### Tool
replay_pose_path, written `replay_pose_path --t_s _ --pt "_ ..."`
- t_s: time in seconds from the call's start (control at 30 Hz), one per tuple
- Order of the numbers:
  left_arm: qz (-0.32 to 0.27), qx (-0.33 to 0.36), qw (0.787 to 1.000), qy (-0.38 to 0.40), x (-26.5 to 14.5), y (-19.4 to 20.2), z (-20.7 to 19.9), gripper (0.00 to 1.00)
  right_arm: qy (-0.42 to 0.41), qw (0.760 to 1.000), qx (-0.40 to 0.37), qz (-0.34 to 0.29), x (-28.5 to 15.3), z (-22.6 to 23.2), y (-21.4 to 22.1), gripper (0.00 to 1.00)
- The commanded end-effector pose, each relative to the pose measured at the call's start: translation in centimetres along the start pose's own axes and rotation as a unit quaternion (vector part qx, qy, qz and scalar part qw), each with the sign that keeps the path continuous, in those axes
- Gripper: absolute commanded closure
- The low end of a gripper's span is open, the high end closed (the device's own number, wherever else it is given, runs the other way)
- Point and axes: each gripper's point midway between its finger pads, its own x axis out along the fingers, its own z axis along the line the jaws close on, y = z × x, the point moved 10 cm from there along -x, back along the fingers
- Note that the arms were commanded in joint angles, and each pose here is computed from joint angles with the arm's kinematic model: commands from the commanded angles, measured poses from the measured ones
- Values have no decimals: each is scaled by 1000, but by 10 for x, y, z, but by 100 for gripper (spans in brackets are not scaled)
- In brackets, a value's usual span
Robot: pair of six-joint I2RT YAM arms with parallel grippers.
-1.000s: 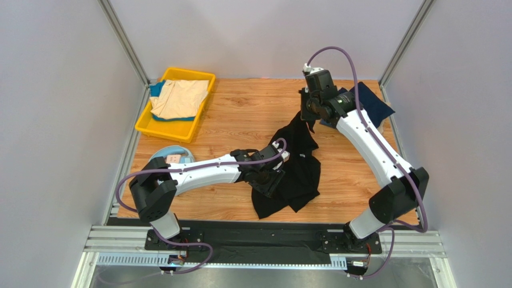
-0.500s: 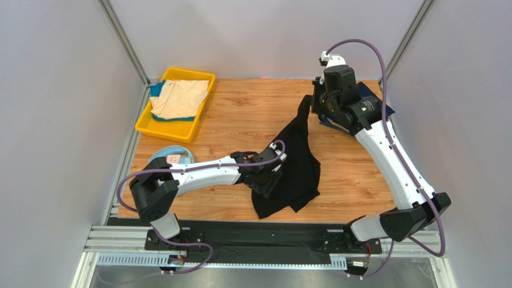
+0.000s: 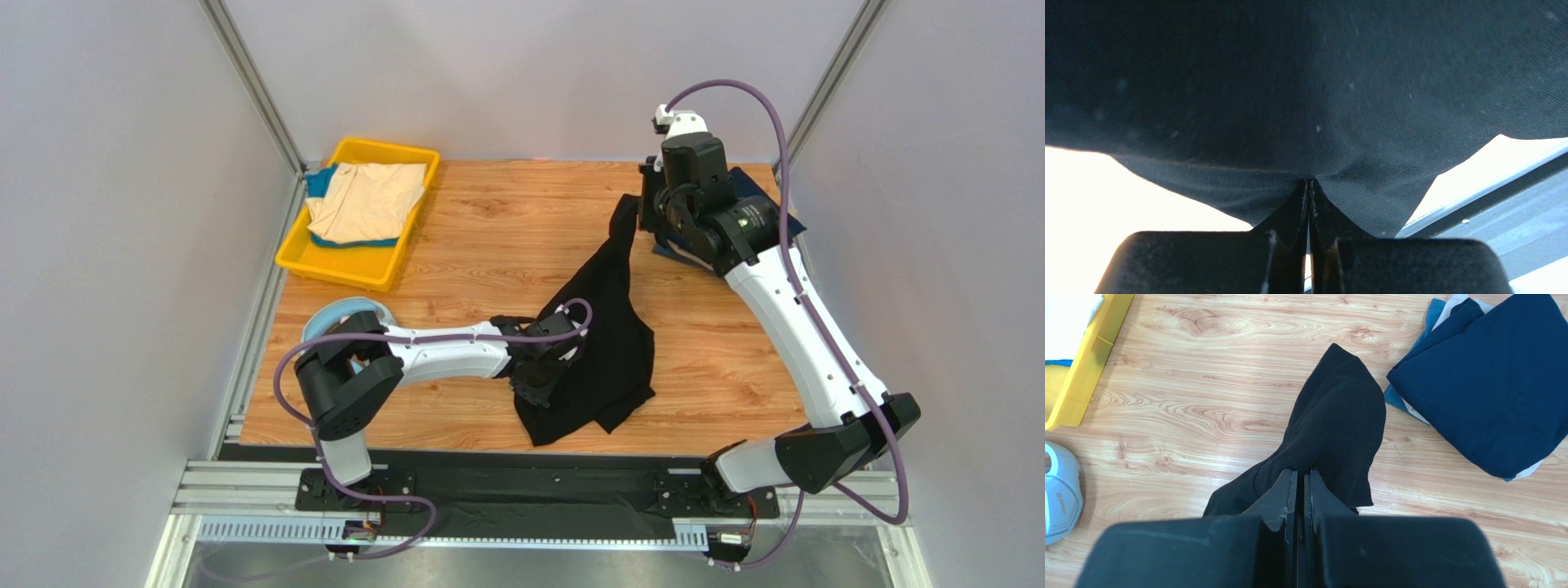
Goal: Fold and stack the t-shirts
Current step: Flatten out the tshirt
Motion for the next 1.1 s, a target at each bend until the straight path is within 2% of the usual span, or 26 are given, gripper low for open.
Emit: replay_pose_path --t_s 0.0,0.37,0.53,0.8,1.0,1.07 --pt "9 1 1000 22 8 0 -7 100 18 999 -2 -32 -9 -8 -14 100" --pt "-22 -22 998 -58 -5 11 13 100 65 996 10 -54 -22 -30 -19 100" --pt "-14 -88 995 -42 -4 16 33 100 70 995 14 -69 -33 -34 -22 100" --pt "-96 -132 984 -73 -54 6 69 100 82 993 10 -82 -44 -39 -25 100" --pt "-96 -154 976 -117 -69 5 99 100 75 993 14 -86 -49 -39 -28 100" --pt "-103 -147 978 -104 -77 0 98 100 77 993 15 -85 -49 -39 -28 100"
